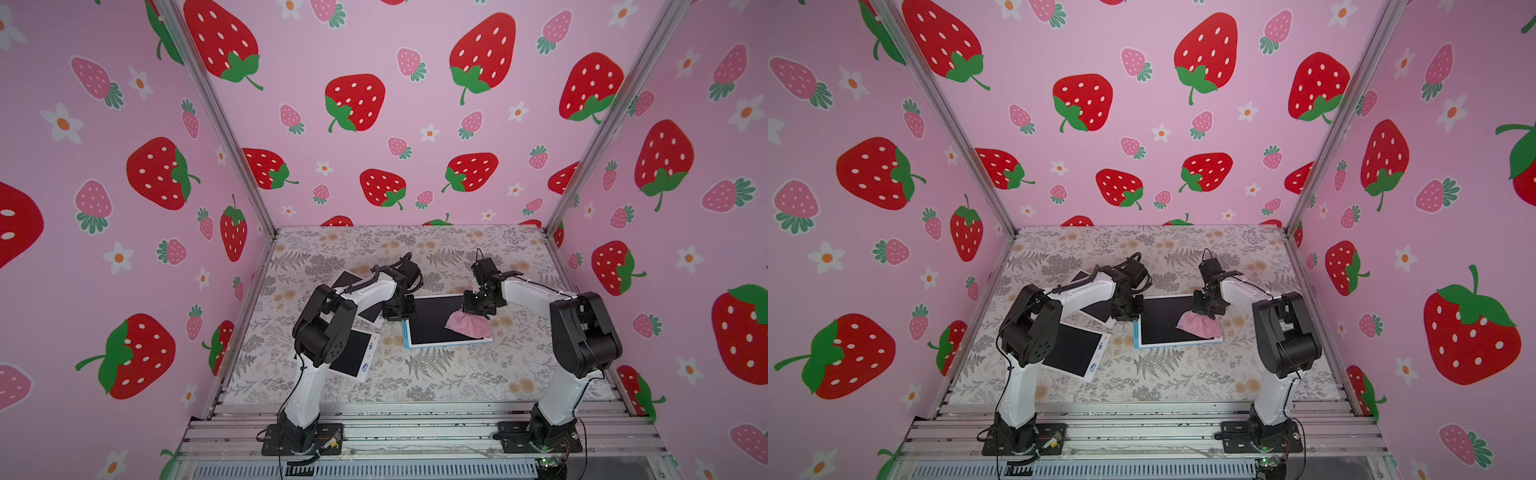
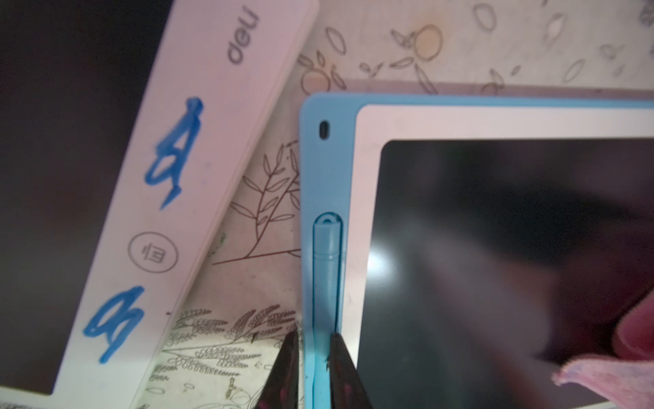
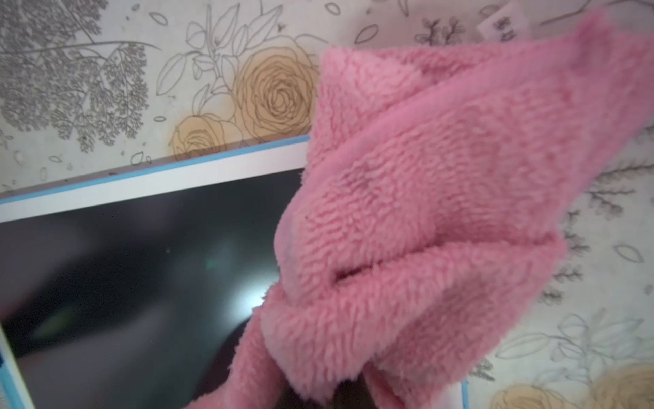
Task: Wipe the drawing tablet
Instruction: Wipe the dirt from the drawing tablet.
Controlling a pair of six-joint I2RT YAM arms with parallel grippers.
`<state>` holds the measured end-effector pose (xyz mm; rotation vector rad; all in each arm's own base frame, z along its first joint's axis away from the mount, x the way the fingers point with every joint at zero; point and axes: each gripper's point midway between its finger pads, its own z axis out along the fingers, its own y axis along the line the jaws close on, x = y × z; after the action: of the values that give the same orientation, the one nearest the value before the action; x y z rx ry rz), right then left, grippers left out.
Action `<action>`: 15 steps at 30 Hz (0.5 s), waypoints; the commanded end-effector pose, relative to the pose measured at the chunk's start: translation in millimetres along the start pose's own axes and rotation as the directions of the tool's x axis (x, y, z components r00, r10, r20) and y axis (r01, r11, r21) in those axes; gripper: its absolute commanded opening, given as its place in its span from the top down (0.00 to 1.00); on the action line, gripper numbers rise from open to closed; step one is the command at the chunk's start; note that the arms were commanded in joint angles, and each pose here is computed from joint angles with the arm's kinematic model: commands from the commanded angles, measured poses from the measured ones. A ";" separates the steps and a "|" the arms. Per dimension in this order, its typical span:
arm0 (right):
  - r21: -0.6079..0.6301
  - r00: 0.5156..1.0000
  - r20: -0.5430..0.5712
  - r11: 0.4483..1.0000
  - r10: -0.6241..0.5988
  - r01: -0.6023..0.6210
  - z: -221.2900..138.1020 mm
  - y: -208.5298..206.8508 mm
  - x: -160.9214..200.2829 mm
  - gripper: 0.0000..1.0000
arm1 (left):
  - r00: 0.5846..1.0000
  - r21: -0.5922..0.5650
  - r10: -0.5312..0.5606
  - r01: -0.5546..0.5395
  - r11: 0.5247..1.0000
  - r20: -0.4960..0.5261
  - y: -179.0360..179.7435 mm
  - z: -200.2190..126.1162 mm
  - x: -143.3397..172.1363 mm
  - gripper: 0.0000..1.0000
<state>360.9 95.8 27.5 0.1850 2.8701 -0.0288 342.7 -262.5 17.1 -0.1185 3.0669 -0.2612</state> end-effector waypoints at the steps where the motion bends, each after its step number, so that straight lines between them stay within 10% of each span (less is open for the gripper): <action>1: 0.067 0.996 -0.050 0.996 0.068 -0.065 8.0 -37.6 16.8 1.00 | 0.988 -0.215 -0.031 -0.003 0.977 -0.153 55.3 46.4 39.1 0.83; 15: -0.054 0.982 0.176 0.996 -0.062 0.072 -2.3 33.9 56.9 1.00 | 0.985 -0.242 -0.081 0.042 0.969 -0.151 77.4 45.8 23.6 0.83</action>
<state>317.5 136.5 24.3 0.0360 2.7009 0.0345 345.9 -258.7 16.4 -0.1496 3.0936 -0.3215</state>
